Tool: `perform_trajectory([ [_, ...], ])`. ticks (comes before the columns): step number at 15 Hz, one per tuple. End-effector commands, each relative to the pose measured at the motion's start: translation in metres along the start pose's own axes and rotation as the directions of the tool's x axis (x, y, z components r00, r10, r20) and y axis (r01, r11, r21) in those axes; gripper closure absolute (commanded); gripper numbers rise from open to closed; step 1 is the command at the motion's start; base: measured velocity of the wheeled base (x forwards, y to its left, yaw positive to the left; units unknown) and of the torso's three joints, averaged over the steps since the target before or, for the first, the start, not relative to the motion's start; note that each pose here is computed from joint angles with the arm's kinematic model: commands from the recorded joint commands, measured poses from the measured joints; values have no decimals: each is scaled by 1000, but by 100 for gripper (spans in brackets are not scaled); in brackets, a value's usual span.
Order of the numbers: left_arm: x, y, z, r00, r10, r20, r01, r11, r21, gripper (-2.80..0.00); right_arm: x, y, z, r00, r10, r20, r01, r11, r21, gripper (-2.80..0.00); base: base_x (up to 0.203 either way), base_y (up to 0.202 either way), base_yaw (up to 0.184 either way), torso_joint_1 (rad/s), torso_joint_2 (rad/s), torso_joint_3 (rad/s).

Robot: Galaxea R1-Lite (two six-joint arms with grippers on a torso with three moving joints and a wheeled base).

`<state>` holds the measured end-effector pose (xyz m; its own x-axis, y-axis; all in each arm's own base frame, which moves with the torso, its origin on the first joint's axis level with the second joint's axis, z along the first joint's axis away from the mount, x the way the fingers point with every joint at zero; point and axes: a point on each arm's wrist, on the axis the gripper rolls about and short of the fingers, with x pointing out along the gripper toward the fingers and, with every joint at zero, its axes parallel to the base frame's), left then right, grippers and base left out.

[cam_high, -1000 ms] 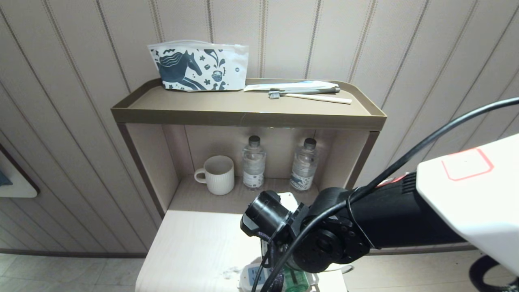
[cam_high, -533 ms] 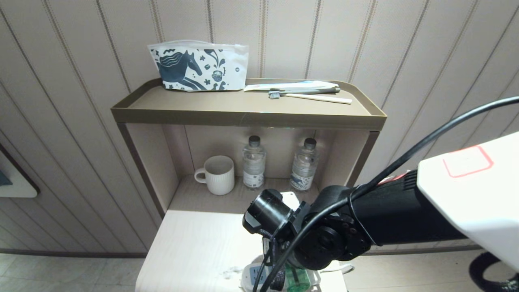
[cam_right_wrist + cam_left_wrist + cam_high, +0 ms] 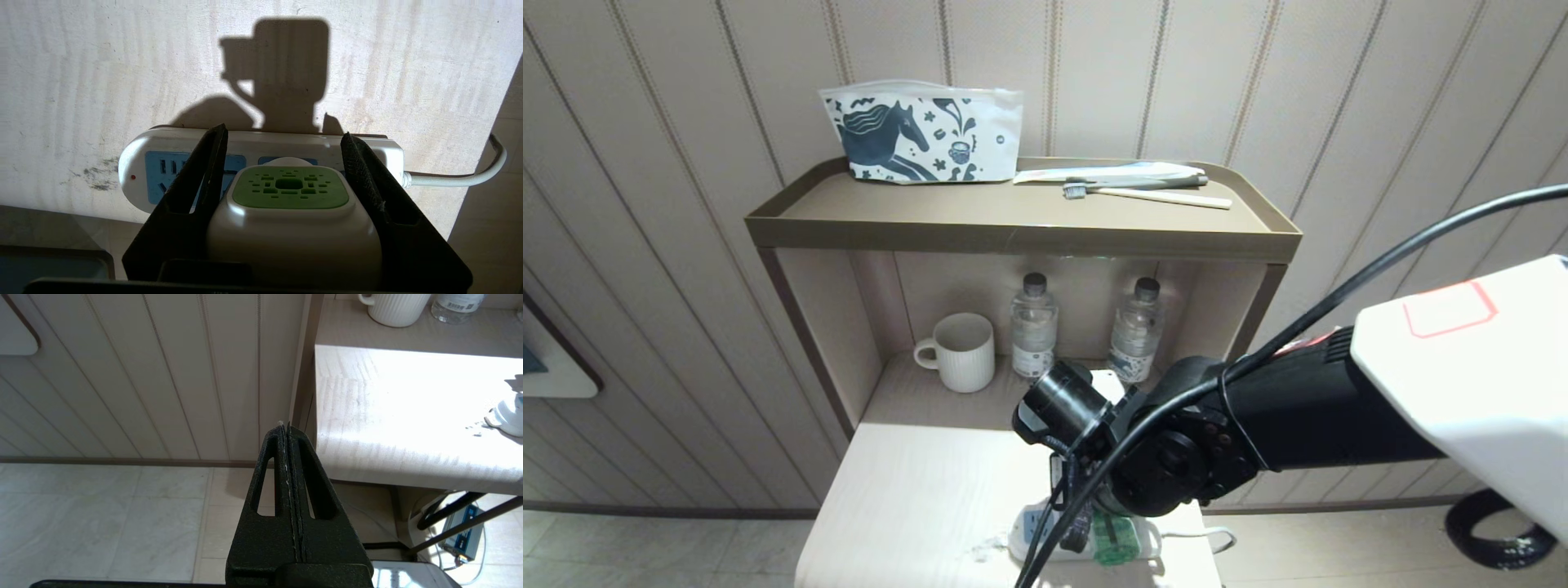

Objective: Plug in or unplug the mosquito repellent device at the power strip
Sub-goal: Insert the plug into the socket

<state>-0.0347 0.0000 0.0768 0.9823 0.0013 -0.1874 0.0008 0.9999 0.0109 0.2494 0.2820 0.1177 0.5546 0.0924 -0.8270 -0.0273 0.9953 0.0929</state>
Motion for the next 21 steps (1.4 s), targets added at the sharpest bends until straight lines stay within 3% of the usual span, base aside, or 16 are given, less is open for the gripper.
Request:
perform_trajectory([
  [1,0,0,0,1000,0,-3,0,1000,0,0,5,1,2,1000,-7,-1,7,1000,10,0,0,0,0,0,0,0],
  [7,0,0,0,1000,0,-3,0,1000,0,0,16,-9,-12,997,-56,-47,56,998,-5,0,0,0,0,0,0,0],
  [12,0,0,0,1000,0,-3,0,1000,0,0,16,-15,-16,996,-62,-57,65,997,46,0,0,0,0,0,0,0],
  [16,0,0,0,1000,0,-3,0,1000,0,0,21,-24,-11,998,-52,-29,54,995,86,0,0,0,0,0,0,0],
  [21,0,0,0,1000,0,-3,0,1000,0,0,21,-24,-16,998,-59,-27,61,995,77,0,0,0,0,0,0,0],
])
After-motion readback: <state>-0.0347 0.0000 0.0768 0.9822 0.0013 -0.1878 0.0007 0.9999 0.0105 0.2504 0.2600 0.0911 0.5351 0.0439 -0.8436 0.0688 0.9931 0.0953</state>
